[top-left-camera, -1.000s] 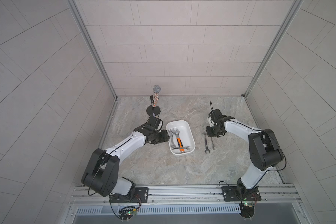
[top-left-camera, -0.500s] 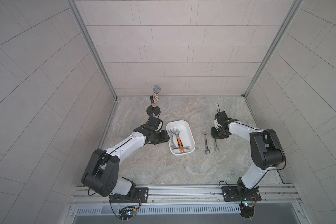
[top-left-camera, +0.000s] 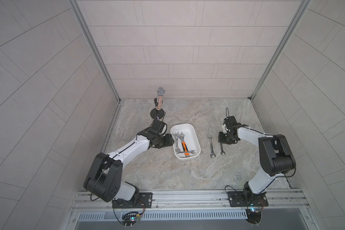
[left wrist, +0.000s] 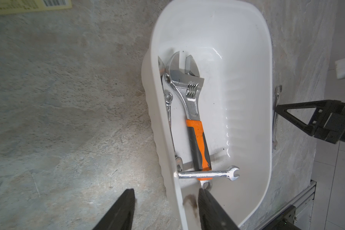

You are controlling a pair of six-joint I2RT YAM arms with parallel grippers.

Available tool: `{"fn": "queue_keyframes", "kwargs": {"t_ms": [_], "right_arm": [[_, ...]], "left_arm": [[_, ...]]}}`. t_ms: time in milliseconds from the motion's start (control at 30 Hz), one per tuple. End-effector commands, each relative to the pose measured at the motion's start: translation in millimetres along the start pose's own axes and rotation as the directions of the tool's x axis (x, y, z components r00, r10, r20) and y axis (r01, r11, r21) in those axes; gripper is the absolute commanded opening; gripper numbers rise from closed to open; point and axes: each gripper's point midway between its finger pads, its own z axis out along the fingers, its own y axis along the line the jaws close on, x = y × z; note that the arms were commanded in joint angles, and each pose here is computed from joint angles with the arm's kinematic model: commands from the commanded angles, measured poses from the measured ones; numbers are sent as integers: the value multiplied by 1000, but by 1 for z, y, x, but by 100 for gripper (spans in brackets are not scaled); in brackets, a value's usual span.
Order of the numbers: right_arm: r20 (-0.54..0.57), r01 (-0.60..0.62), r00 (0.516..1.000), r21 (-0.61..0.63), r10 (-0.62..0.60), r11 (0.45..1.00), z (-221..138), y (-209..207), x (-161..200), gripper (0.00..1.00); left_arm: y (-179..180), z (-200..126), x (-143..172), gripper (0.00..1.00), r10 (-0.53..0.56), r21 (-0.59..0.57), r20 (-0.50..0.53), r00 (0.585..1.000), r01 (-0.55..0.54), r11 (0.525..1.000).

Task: Take out the wrench from the storage box
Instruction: Pick up the wrench from the storage box.

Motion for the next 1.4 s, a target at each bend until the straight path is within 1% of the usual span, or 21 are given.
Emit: {"fn": "queue_keyframes", "kwargs": {"t_ms": [0, 33, 100, 200, 267, 300, 433, 500, 600, 733, 800, 900, 1100, 1367], "right_arm": [[65, 29, 998, -56, -25, 998, -37, 24, -10, 32], [91, 61, 994, -84, -53, 995, -47, 40, -13, 32], [131, 167, 980, -126, -150, 978, -66, 83, -15, 32], [153, 313, 945, -178, -288, 933, -75, 148, -4, 33], [140, 386, 921, -202, -364, 900, -72, 185, 6, 34], [134, 410, 911, -197, -390, 891, -69, 195, 10, 35], [91, 513, 858, -109, -505, 852, -44, 227, 22, 39], [64, 550, 835, -55, -547, 833, -31, 235, 26, 42], [18, 581, 814, -4, -581, 814, -15, 238, 30, 47], [-40, 596, 802, 15, -595, 803, 3, 237, 36, 52], [-64, 607, 794, 19, -605, 795, 10, 239, 41, 55], [-115, 622, 781, 46, -614, 782, 19, 240, 46, 56], [-147, 624, 777, 56, -612, 779, 32, 243, 47, 52], [-201, 615, 780, 70, -593, 786, 51, 239, 55, 40]], "left_arm": [[2, -3, 5, 57, -5, 0, 4, 1000, 5, 1000], [3, -3, 8, 57, -12, -3, 0, 1000, 12, 1000], [7, -3, 12, 57, -27, -17, -5, 1000, 27, 999], [13, -3, 14, 56, -40, -44, -8, 999, 39, 998], [16, -5, 16, 56, -44, -55, -9, 999, 43, 998], [18, -5, 16, 56, -47, -64, -8, 999, 47, 997], [25, -12, 19, 56, -51, -96, 1, 999, 50, 994], [29, -15, 19, 56, -58, -107, 9, 998, 59, 993], [35, -18, 21, 57, -68, -120, 14, 998, 69, 990], [39, -18, 24, 61, -72, -132, 11, 997, 73, 989], [44, -19, 24, 62, -79, -157, 15, 997, 81, 984], [47, -21, 23, 64, -81, -179, 16, 997, 83, 980], [46, -22, 22, 65, -76, -180, 24, 997, 79, 981], [46, -22, 22, 65, -73, -179, 23, 997, 76, 981]]}}
